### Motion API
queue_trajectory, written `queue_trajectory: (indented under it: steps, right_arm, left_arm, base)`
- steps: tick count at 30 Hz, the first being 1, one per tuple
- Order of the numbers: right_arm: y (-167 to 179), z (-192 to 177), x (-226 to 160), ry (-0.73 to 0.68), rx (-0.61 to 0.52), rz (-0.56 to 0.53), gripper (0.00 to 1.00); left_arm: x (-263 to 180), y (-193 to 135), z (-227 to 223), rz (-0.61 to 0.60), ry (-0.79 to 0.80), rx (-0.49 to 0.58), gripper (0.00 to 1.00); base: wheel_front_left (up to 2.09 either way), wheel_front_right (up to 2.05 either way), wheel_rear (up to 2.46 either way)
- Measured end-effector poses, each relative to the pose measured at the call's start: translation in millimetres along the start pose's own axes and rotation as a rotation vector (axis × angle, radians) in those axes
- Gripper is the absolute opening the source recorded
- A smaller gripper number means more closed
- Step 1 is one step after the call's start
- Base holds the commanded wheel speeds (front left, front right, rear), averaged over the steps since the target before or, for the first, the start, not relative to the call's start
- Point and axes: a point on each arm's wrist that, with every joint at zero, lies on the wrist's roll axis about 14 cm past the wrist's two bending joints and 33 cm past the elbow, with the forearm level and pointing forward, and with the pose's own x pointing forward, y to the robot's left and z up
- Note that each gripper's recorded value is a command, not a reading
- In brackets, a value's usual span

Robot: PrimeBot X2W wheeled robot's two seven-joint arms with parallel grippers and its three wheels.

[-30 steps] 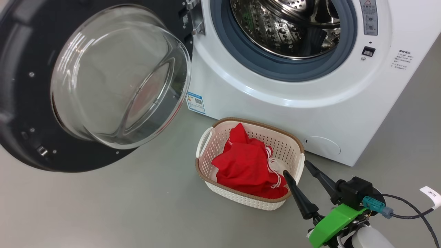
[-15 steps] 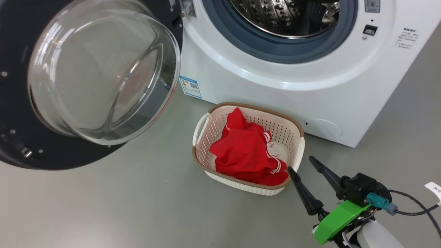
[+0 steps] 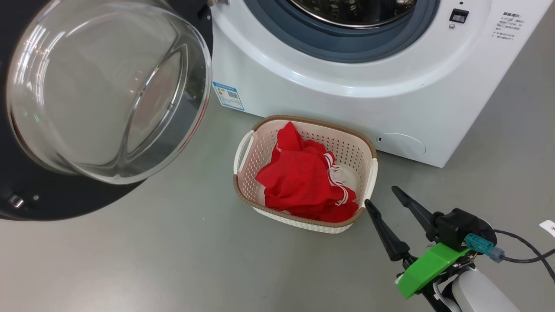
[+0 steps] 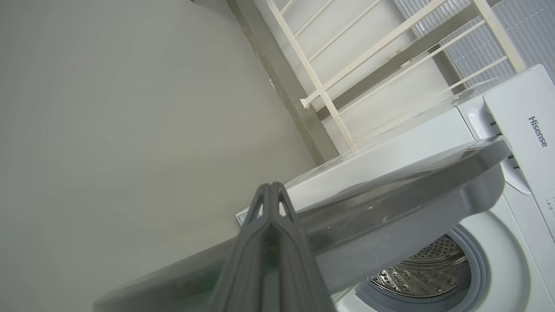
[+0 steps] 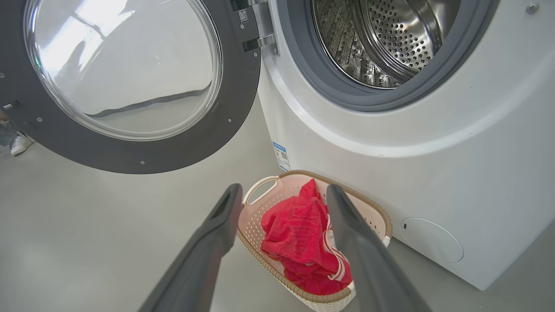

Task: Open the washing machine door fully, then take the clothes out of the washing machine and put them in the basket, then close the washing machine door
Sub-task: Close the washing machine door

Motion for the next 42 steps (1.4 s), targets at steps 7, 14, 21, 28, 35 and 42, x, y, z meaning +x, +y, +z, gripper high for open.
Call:
queue_trajectory:
  steps: [7,14,21,28,35,42]
  right_arm:
    - [-5.1,4.7,-1.0,-0.012,-0.002,-0.018,1.00]
    - [-6.6,14.6,-3.4,-0.035,-0.005,-0.036,1.00]
    - [-13.1,24.7,-8.4,-0.060,-0.013,-0.068,1.00]
    - [-18.8,31.3,-16.3,-0.076,-0.017,-0.098,1.00]
    - [-27.3,37.6,-25.9,-0.095,-0.015,-0.137,1.00]
    - [-41.3,43.8,-39.7,-0.118,-0.005,-0.203,1.00]
  left_arm:
    - [-6.2,-10.2,-12.5,-0.042,0.102,0.050,0.00]
    - [-19.7,-33.1,-50.6,-0.165,0.285,0.093,0.00]
    - [-33.1,-59.0,-94.0,-0.304,0.440,0.097,0.00]
    - [-44.7,-91.2,-123.0,-0.432,0.558,0.152,0.00]
    - [-49.8,-121.7,-157.8,-0.536,0.660,0.217,0.00]
    - [-52.3,-162.1,-198.1,-0.671,0.743,0.251,0.00]
  base:
    - [0.00,0.00,0.00]
    - [0.00,0.00,0.00]
    - [0.00,0.00,0.00]
    - [0.00,0.00,0.00]
    - [0.00,0.00,0.00]
    - [0.00,0.00,0.00]
